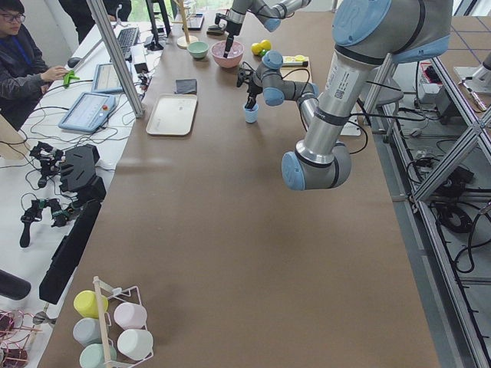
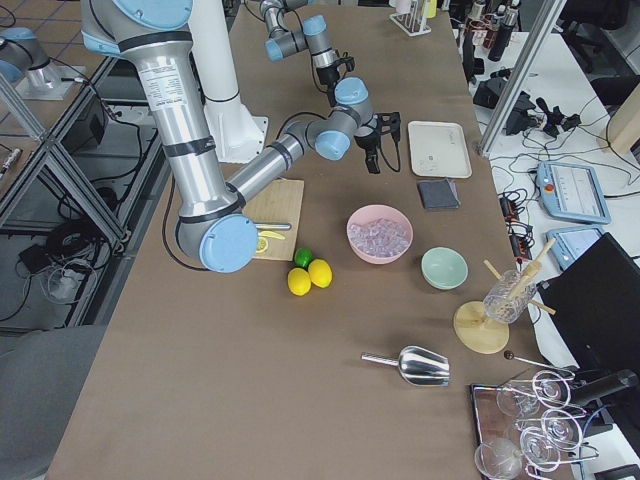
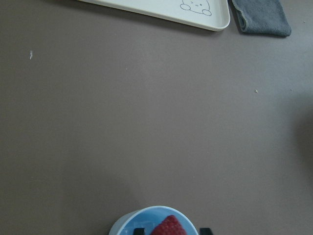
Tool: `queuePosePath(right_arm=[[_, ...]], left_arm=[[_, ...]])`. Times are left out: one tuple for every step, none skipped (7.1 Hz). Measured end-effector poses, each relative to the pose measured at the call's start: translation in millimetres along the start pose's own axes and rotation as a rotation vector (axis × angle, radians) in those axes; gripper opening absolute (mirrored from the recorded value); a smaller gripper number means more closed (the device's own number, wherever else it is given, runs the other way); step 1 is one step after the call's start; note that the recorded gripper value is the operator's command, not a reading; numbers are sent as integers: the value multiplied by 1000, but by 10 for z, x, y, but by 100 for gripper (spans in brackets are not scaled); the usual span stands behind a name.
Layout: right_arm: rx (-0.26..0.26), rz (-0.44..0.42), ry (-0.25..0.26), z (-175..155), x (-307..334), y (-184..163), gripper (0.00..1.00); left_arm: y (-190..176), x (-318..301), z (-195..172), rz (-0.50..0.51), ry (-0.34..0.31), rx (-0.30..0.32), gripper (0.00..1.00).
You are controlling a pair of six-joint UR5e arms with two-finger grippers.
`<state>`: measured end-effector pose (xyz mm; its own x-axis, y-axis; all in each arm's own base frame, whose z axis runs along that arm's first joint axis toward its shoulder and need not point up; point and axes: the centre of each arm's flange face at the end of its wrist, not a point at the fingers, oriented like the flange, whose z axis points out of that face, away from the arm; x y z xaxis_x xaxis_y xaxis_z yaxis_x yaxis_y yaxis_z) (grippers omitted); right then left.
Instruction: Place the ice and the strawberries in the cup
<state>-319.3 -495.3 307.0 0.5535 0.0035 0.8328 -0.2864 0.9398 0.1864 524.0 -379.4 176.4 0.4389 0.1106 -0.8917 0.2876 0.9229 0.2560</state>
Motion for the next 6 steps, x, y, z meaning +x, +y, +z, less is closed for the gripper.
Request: queuePosePath(right_arm=[[-20,1,-8,-65,94,-88,100],[-42,-15,-11,-121,248,-188,100],[-60,-31,-2,-146,460,-276,100],[-74,-39,19,-154,723,-332,100],[-81,-46,50,-181,1071,-375,100],[-95,-65,82,-241,1522,-436,100]], left_arm=[[-246,-117,-67,38,-22,33,98],[-604,-369,-130,115,-61,70,98],[-1035,-807,-153,275,-127,104,98],[-1429,-1202,-202,390,-184,138,98],[-1672,-1514,-202,432,-234,154,98],[-1873,-1861,-170,427,-296,153,98]])
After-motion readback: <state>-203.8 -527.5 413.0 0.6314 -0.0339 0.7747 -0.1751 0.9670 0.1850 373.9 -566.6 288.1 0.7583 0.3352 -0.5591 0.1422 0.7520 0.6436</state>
